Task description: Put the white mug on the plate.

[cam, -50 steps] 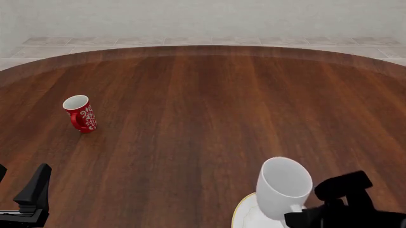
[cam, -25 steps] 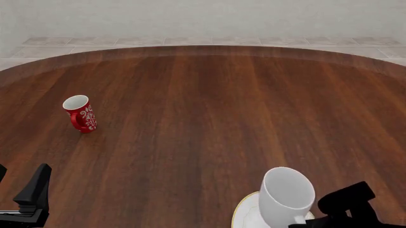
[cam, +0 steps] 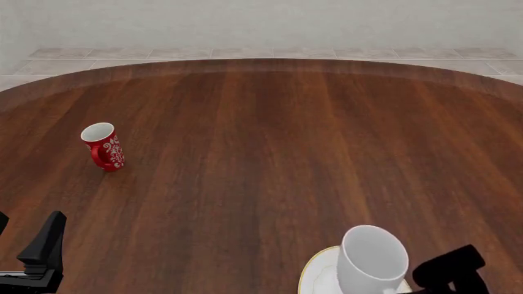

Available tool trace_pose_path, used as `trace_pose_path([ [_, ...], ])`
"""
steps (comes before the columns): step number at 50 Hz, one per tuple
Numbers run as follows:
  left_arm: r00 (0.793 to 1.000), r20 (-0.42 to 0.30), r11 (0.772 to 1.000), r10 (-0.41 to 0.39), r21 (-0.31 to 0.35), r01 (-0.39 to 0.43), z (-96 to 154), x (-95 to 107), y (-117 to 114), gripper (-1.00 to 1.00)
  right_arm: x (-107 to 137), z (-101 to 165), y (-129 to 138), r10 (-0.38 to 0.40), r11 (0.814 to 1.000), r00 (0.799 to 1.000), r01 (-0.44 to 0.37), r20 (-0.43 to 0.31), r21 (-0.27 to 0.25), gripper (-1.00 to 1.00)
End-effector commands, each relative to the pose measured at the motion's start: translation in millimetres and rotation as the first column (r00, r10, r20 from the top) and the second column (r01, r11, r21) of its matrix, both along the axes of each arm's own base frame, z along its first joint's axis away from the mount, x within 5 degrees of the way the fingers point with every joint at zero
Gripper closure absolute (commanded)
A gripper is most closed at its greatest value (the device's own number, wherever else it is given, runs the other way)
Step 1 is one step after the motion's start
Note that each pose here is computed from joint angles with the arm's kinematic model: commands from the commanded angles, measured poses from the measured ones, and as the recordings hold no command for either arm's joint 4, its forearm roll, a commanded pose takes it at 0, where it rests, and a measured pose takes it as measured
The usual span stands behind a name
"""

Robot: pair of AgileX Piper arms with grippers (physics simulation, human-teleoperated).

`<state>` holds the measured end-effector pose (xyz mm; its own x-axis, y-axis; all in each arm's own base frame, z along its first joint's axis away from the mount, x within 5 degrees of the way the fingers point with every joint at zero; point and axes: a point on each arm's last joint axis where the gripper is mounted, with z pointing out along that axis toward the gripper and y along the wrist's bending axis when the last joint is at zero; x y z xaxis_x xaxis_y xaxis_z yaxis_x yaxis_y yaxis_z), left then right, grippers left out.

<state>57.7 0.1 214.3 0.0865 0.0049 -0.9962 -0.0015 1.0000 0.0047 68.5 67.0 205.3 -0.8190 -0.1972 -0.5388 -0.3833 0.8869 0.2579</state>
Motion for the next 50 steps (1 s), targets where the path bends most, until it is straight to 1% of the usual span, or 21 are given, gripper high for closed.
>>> trace_pose_path([
  [1,1.000,0.000,1.000,0.000,0.000,0.000,0.0,0.0,0.0,-1.00,-1.9,-6.3,-1.0,-0.003,1.000,1.000,0.003,-0.009,0.001,1.00],
  [9,1.000,0.000,1.000,0.000,0.000,0.000,0.0,0.0,0.0,-1.00,-2.2,-10.6,0.2,0.000,1.000,1.000,0.000,-0.019,-0.001,1.00],
  [35,1.000,0.000,1.000,0.000,0.000,0.000,0.0,0.0,0.0,-1.00,-2.6,-11.8,-0.6,-0.009,1.000,1.000,0.009,-0.022,0.003,1.00],
  [36,1.000,0.000,1.000,0.000,0.000,0.000,0.0,0.0,0.0,-1.00,-2.5,-10.9,-0.8,-0.009,1.000,1.000,0.009,-0.020,0.003,-1.00],
  [50,1.000,0.000,1.000,0.000,0.000,0.000,0.0,0.0,0.0,-1.00,-3.2,-11.3,-2.0,-0.012,1.000,1.000,0.012,-0.019,0.002,-1.00],
])
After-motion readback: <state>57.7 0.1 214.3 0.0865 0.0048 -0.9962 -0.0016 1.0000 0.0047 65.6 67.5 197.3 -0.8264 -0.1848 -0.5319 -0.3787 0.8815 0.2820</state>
